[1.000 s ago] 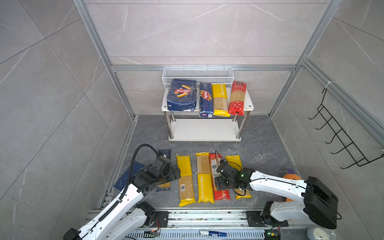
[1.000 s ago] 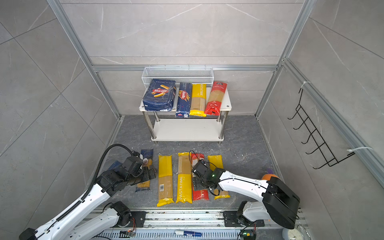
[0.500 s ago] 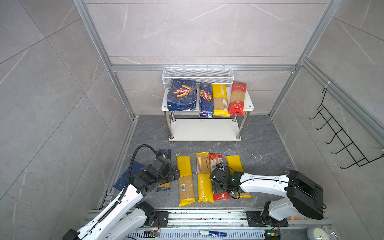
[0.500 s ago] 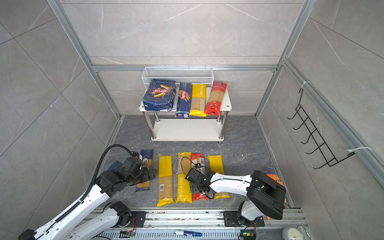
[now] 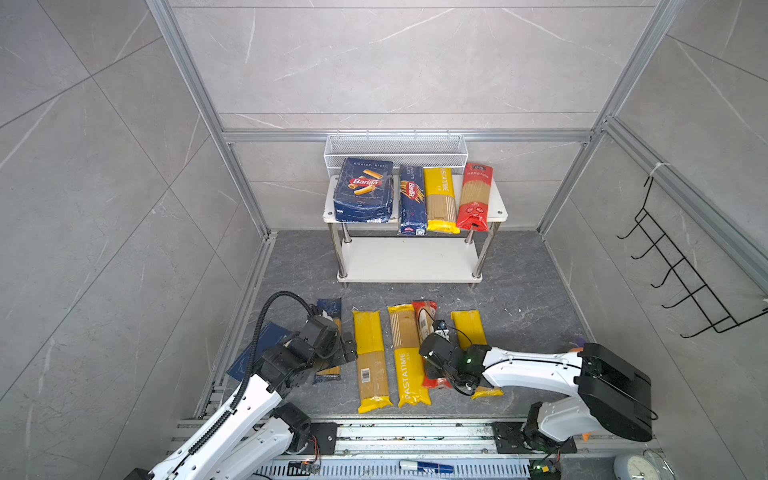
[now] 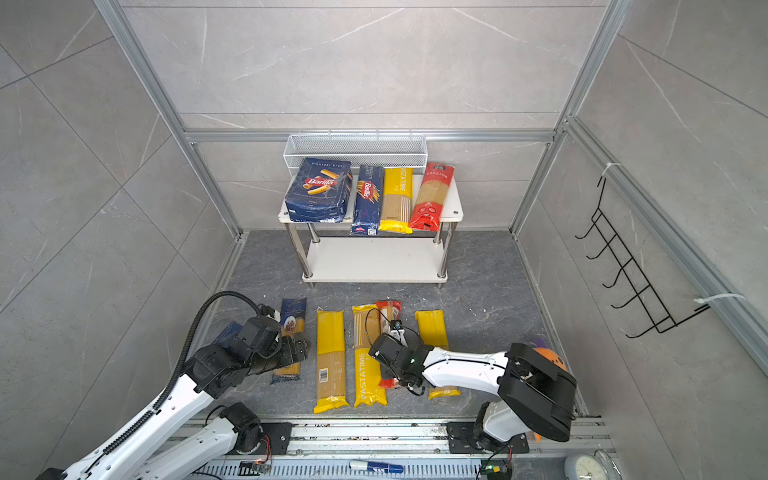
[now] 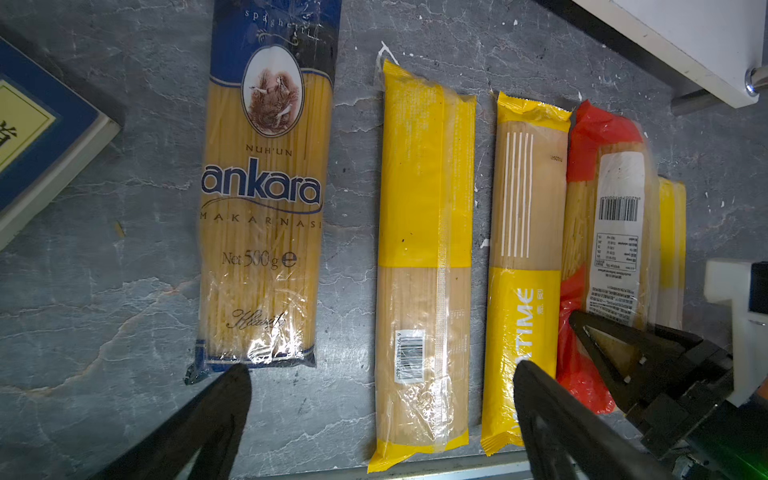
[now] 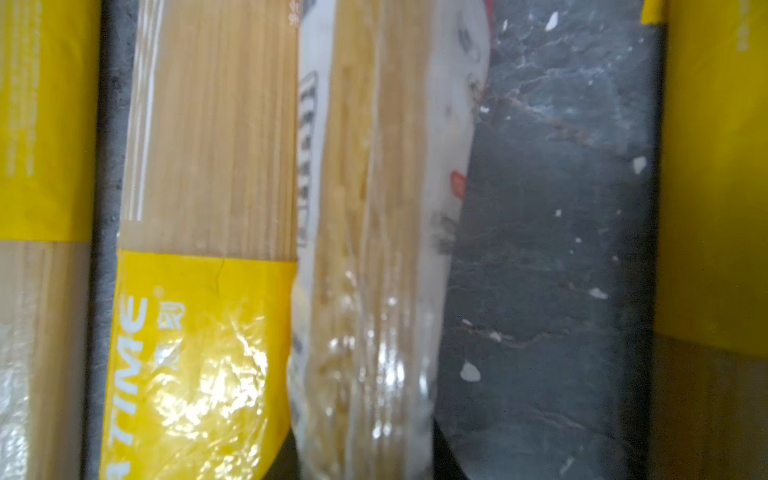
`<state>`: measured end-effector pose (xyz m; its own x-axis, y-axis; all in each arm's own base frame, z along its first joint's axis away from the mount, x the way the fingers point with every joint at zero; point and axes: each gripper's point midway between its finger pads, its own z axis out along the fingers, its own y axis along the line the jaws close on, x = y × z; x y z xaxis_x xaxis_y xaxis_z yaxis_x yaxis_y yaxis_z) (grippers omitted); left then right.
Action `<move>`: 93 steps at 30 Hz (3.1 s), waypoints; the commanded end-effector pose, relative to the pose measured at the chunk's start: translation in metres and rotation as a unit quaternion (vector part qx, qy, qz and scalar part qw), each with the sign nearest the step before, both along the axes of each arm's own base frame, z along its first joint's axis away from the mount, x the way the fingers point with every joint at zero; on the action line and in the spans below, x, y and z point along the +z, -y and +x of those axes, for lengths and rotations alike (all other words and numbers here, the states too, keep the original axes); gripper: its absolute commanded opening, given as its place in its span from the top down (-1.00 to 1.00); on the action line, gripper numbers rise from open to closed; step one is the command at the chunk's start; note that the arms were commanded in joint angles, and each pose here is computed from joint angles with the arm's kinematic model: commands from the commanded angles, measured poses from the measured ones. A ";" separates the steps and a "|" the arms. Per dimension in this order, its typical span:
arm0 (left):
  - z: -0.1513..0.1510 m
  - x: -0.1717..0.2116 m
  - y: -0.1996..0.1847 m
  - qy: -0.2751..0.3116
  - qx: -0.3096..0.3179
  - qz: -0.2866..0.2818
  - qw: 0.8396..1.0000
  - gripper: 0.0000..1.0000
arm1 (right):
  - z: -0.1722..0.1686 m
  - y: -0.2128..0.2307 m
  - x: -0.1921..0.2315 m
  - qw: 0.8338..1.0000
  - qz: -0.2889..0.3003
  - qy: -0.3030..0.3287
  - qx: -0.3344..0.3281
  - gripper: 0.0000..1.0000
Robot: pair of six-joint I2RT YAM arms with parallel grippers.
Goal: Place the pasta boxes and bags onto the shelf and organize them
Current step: 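Grasp the red-and-white labelled spaghetti bag with the right gripper, then lift the red-and-white bag and carry it to the lower shelf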
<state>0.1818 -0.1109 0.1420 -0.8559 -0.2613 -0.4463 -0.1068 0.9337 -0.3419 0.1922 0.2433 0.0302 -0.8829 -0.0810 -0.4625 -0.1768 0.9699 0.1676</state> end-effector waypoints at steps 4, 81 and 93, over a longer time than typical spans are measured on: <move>0.003 0.008 -0.004 0.013 0.003 0.007 1.000 -1.00 | -0.030 0.034 -0.003 0.998 -0.044 -0.043 0.020 0.82; 0.040 0.078 0.009 0.080 -0.052 0.039 0.995 -1.00 | 0.234 -0.187 0.186 0.894 0.398 0.188 0.078 0.85; 0.041 0.075 0.007 0.071 -0.060 0.044 0.995 -1.00 | 0.283 -0.223 0.188 0.879 0.425 0.198 0.085 0.83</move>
